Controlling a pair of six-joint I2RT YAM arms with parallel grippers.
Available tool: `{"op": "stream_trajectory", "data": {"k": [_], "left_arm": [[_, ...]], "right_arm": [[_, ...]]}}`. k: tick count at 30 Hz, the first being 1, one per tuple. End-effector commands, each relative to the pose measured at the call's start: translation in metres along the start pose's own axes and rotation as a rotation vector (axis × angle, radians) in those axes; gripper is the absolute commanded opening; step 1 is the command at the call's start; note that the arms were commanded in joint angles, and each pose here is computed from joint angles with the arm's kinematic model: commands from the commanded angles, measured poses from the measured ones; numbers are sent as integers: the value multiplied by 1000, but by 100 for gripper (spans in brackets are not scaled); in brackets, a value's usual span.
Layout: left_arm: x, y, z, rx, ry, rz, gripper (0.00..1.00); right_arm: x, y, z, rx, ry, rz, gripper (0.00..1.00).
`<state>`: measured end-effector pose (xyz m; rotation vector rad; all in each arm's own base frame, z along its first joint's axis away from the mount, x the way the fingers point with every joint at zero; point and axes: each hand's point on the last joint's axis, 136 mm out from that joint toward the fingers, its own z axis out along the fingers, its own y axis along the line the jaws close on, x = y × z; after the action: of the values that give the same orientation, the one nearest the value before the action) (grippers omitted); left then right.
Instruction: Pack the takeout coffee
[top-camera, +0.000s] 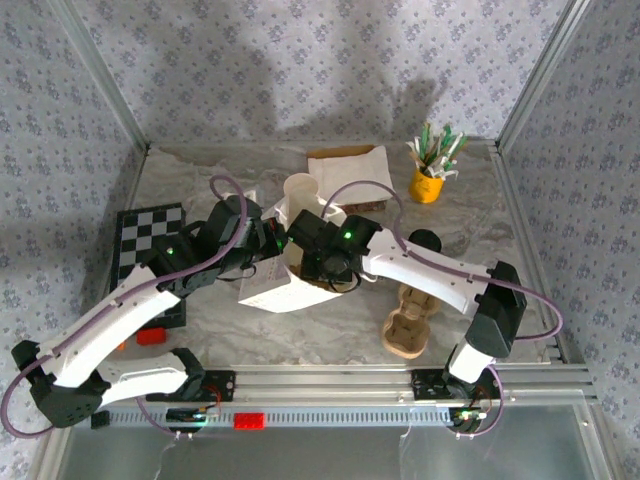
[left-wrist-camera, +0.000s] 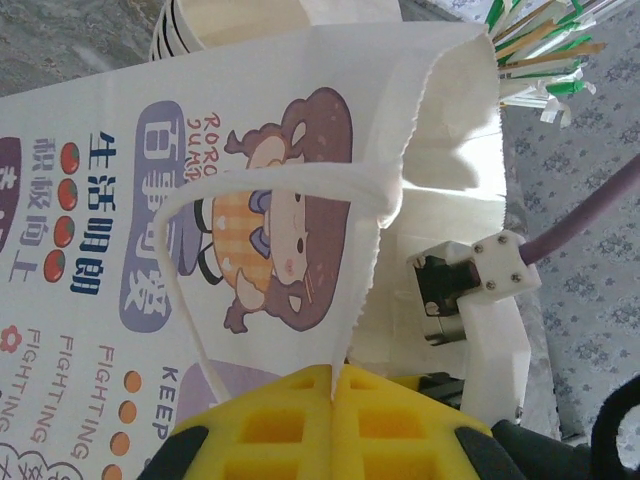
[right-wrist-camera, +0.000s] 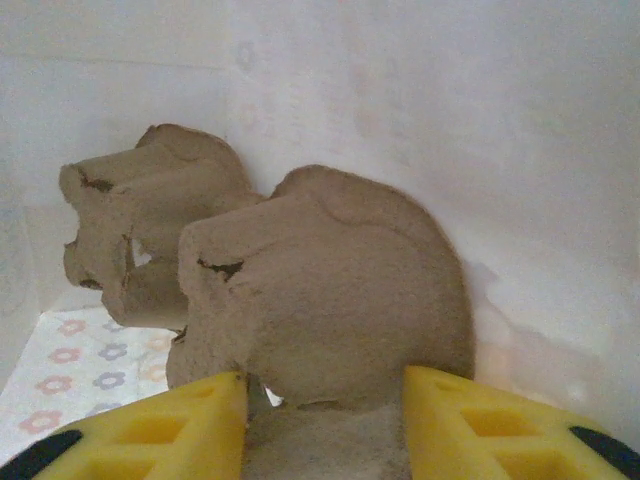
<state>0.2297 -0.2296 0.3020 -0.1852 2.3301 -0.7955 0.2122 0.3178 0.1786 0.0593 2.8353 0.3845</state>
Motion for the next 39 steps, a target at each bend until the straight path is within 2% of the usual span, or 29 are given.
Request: {"op": "stream_trajectory", "data": {"k": [1,4,11,13,17,28,33,39], "left_arm": [[-10,-7,-7,22,-36,-31,0],[-10,-6,-8,19,-37,-30,0],[-11,-4,-9,18,-36,-33,0],[-12,-4,-9,18,-32,-32,0],[-10,1,-10,3,-17,-19,0],[-9,3,-17,26,35,12,0],[-11,-2,-22,67,56,56,0],[-11,0,-30,86,149,154,0]], "right_arm": [[-5,4,-1,-17,-15,15,35],[-11,10,-8,-54,-47,8,28],[-20,12,-30,-96,-97,0,3],[-25,11,-37,-97,-127,-9,0],[-35,17,-58,-135,-190,-48,0],[-51,12,-104,-101,-330,-168,0],[-43,25,-107,-165,-293,-264,0],[-22,39,-109,-244,-256,-411,0]]}}
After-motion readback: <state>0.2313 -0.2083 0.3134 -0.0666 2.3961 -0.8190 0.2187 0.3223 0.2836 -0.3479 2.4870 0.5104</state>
